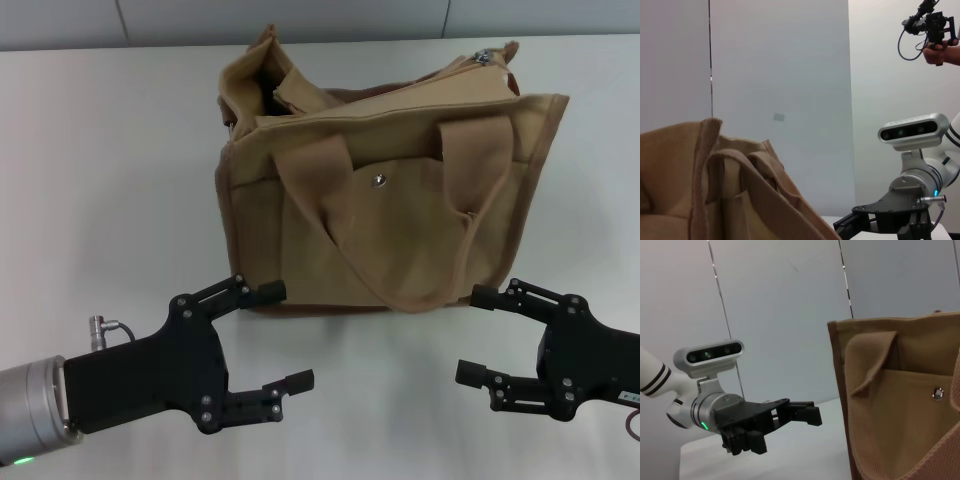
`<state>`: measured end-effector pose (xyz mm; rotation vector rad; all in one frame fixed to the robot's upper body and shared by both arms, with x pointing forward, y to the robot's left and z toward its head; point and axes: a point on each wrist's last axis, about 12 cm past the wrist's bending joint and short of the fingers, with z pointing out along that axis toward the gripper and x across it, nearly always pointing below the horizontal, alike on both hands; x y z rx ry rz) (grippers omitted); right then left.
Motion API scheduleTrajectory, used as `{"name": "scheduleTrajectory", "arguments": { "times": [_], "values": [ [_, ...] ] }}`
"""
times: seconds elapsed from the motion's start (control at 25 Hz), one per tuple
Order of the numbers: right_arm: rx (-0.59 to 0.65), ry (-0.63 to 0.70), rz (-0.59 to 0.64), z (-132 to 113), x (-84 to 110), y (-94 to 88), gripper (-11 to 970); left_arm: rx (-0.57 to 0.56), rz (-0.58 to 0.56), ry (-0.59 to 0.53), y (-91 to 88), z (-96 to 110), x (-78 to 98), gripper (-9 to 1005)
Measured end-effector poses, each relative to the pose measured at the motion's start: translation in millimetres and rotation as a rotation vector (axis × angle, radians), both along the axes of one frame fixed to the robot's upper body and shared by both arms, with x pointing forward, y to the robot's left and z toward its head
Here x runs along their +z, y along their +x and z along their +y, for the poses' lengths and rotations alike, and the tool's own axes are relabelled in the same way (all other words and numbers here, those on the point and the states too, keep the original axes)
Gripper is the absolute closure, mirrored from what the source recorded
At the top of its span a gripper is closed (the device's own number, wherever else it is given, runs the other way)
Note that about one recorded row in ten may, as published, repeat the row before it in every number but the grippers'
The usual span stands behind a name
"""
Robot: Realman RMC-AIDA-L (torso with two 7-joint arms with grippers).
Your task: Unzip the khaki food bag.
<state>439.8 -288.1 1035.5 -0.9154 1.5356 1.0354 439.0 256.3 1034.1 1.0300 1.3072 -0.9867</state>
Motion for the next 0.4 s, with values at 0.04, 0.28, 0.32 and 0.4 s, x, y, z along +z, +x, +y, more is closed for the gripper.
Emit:
{"name": "scheduleTrajectory", "arguments": {
  "times": [0.04, 0.28, 0.32, 0.4],
  "values": [
    [-0.001, -0.001, 0.0, 0.0, -0.2, 0.1, 110, 0.0, 0.0, -0.001, -0.1, -0.4, -0.1, 150],
    [-0.009, -0.003, -0.002, 0.6, -0.4, 1.7, 110, 0.009, -0.006, -0.006, -0.9, -1.7, -0.6, 150],
    [-0.009, -0.002, -0.003, 0.8, -0.4, 1.8, 110, 0.009, -0.006, -0.006, -0.9, -1.7, -0.6, 150],
    [-0.012, -0.001, -0.005, 0.9, -0.2, 2.1, 110, 0.009, -0.006, -0.007, -0.9, -1.7, -0.6, 150]
  ]
}}
